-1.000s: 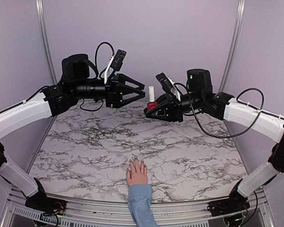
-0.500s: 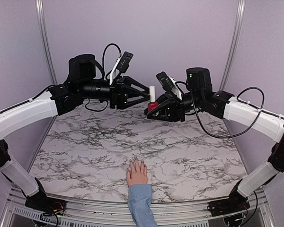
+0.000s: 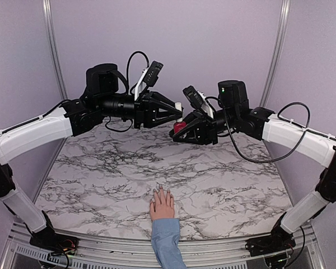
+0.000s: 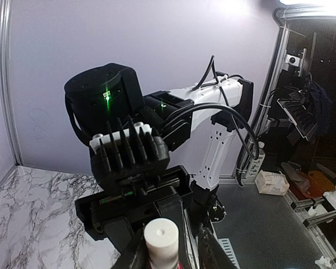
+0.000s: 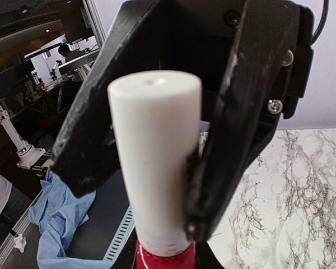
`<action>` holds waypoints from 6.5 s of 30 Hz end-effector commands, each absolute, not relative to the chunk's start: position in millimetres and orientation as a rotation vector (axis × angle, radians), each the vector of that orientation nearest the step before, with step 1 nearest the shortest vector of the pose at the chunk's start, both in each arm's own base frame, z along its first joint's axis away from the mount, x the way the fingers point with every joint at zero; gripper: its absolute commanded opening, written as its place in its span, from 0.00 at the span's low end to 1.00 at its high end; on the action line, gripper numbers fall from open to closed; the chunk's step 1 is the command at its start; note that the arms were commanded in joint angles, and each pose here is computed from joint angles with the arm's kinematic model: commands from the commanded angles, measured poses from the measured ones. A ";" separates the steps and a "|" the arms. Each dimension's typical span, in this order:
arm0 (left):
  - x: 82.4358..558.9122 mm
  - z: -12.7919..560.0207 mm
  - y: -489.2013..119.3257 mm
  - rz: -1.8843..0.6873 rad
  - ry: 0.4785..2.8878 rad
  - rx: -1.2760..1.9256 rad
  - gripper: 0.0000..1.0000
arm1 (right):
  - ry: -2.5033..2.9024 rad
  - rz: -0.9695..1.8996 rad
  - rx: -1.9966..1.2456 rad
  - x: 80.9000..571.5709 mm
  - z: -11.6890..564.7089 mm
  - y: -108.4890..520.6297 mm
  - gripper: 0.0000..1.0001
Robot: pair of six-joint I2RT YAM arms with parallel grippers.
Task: Paint the nails
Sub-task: Unscrew the cap of the nail polish bottle, then pick up the nail polish bottle cap from the center of the board.
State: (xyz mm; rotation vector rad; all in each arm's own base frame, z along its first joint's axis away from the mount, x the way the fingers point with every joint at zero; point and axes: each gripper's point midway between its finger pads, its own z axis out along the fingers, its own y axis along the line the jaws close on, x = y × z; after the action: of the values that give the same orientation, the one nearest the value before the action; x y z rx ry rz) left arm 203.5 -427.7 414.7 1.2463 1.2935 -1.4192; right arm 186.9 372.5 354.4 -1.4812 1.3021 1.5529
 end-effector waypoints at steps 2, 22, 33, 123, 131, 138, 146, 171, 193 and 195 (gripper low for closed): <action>201.9 427.7 -429.9 -1.420 1.237 1.249 0.27 | 1.262 1.558 -1.491 183.6 370.5 374.8 0.00; 242.2 412.9 -434.5 -1.179 1.413 1.006 0.00 | 1.514 1.098 -1.101 280.5 377.9 367.1 0.00; 277.9 391.5 -441.7 -0.901 1.572 0.723 0.00 | 1.635 0.848 -0.850 327.8 377.8 347.5 0.00; 238.2 417.4 -419.0 -1.160 1.447 1.047 0.06 | 1.501 1.213 -1.324 232.1 340.5 379.0 0.00; 238.3 418.7 -419.4 -1.161 1.443 1.048 0.04 | 1.512 1.203 -1.320 233.7 338.8 378.6 0.00; 236.1 419.3 -418.6 -1.166 1.441 1.051 0.04 | 1.508 1.200 -1.316 234.5 341.3 378.9 0.00; 238.9 414.9 -416.2 -1.147 1.460 1.032 0.02 | 1.484 1.181 -1.319 233.3 344.6 376.7 0.00; 245.2 405.4 -408.8 -1.058 1.502 1.031 0.00 | 1.451 1.224 -1.338 224.5 346.4 376.1 0.00; 246.3 420.9 -405.0 -1.068 1.474 0.988 0.00 | 1.518 1.206 -1.323 231.4 330.2 376.9 0.00; 245.8 420.9 -404.3 -1.068 1.473 0.988 0.00 | 1.520 1.206 -1.323 231.7 329.1 377.2 0.00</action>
State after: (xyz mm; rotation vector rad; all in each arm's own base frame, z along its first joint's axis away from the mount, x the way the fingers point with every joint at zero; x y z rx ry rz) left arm 248.2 -415.8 397.2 1.0208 1.5262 -1.0820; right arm 231.0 377.2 326.2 -1.3266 1.5329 1.2025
